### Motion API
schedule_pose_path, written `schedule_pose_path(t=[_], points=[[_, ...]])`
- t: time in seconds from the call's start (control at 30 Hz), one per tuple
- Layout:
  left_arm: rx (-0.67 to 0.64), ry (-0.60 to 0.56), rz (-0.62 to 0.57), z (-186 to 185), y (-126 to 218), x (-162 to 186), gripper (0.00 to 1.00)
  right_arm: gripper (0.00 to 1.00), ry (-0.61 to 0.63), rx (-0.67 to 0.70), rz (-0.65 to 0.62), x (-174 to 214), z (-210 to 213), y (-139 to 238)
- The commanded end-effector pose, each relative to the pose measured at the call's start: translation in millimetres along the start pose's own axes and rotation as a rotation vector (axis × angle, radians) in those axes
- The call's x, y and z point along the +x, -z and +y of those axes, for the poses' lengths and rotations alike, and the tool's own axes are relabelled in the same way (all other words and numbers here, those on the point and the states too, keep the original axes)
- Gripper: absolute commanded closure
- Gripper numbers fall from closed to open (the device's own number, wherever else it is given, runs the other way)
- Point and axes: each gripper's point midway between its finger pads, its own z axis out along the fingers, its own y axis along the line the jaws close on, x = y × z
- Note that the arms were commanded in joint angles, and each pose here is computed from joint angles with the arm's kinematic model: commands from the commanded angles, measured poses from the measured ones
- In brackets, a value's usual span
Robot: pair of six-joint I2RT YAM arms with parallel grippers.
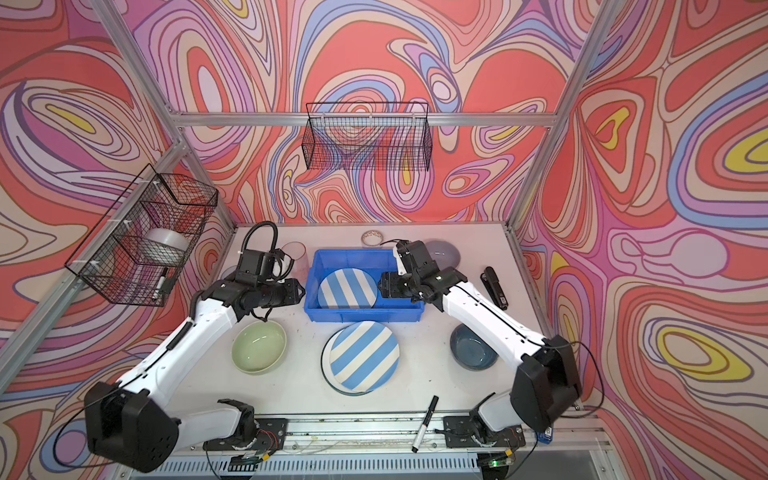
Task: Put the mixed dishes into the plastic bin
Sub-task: 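Withdraw the right gripper from the bin while the left moves toward the plates, then move both grippers to opposite edges of the next striped plate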
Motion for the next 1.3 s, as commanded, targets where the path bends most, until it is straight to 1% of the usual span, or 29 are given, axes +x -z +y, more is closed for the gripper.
schedule_pose_path(t=[0.0, 0.1, 0.17, 0.23, 0.3, 0.4, 0.5, 0.6, 0.73, 0.83, 0.93, 1.13, 1.27], points=[[-0.024, -0.012, 0.032, -1, 13, 29, 0.52, 0.27, 0.008, 0.027, 0.045, 28, -11, 19], [0.036, -0.026, 0.039, -14, 22, 52, 0.46, 0.27, -0.010, -0.006, 0.048, 42, -9, 35], [0.086, -0.031, 0.040, -22, 26, 67, 0.38, 0.28, -0.014, -0.040, 0.039, 51, -8, 43], [0.127, -0.023, 0.037, -28, 29, 80, 0.35, 0.29, -0.025, -0.063, 0.013, 60, -10, 48], [0.162, -0.008, 0.033, -32, 29, 91, 0.35, 0.31, -0.040, -0.078, 0.023, 71, -12, 47], [0.200, 0.004, 0.055, -38, 25, 108, 0.37, 0.34, -0.068, -0.095, 0.082, 89, -14, 40], [0.251, -0.007, 0.109, -46, 20, 128, 0.41, 0.35, -0.097, -0.154, 0.122, 105, -9, 33], [0.306, -0.020, 0.172, -53, 16, 147, 0.47, 0.37, -0.134, -0.203, 0.145, 116, -6, 26], [0.276, -0.016, 0.186, -47, 8, 156, 0.48, 0.38, -0.147, -0.192, 0.177, 130, -12, 15], [0.278, -0.011, 0.194, -47, 2, 160, 0.49, 0.40, -0.171, -0.196, 0.193, 138, -16, 4], [0.287, -0.024, 0.231, -48, -3, 167, 0.49, 0.47, -0.185, -0.197, 0.203, 143, -18, -4], [0.321, -0.018, 0.281, -55, -19, 178, 0.52, 0.52, -0.190, -0.164, 0.221, 154, -29, -18], [0.292, -0.009, 0.301, -52, -28, 182, 0.53, 0.55, -0.193, -0.149, 0.237, 160, -33, -24]])
